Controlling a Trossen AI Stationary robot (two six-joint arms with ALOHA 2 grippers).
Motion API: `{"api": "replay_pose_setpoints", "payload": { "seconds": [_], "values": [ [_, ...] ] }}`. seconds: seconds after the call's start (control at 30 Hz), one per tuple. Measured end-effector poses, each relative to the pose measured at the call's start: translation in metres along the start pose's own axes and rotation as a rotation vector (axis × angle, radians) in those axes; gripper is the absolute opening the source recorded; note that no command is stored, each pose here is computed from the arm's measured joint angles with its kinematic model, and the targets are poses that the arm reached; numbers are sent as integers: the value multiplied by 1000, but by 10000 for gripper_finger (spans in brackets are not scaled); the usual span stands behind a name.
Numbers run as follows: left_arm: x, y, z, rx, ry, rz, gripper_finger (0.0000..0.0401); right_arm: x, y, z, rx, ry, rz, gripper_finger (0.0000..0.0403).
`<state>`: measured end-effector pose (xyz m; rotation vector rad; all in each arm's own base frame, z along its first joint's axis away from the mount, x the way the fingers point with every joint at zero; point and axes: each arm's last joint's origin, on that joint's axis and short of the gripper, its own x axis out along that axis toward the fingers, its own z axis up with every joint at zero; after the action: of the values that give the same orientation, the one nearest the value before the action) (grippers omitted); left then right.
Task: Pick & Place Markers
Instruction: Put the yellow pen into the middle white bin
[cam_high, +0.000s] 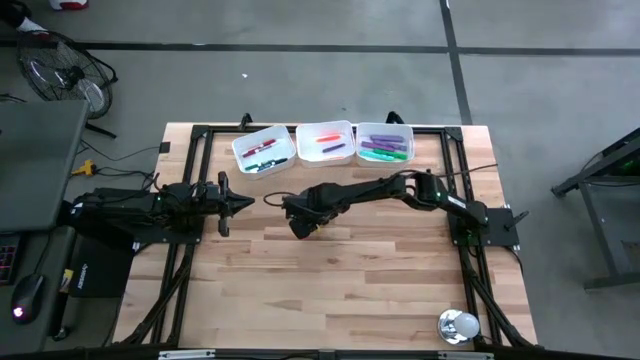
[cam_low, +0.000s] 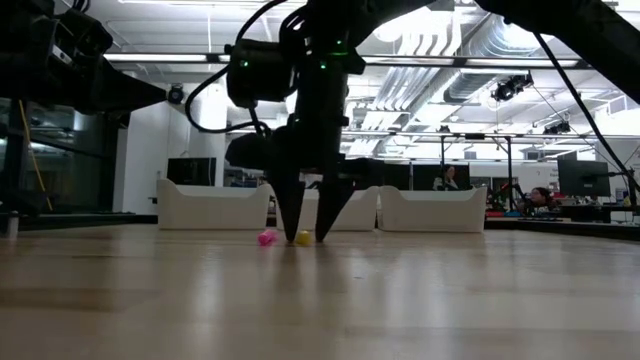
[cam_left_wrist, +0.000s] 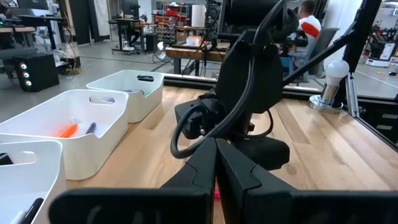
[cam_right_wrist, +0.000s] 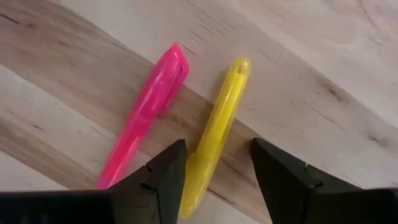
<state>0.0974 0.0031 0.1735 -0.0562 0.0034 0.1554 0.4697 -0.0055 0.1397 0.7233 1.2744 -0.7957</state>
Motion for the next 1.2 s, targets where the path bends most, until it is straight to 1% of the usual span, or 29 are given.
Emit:
{"api": "replay_pose_setpoints", "payload": {
  "seconds": [0.2,0.47,0.7,0.8,0.97,1.2],
  "values": [
    [0,0,0,0,0,0,7,1,-2,-2,-4,-15,-50,174],
    [0,0,0,0,0,0,7,4,-12,12,28,6,-38,174],
    [0,0,0,0,0,0,7,5,-13,15,-82,26,-16,171],
    [0,0,0,0,0,0,7,5,-12,14,-137,20,-17,160],
    [0,0,0,0,0,0,7,14,-16,10,-173,43,-24,130],
    [0,0,0,0,0,0,7,29,-23,0,-220,83,8,85]
  ]
}}
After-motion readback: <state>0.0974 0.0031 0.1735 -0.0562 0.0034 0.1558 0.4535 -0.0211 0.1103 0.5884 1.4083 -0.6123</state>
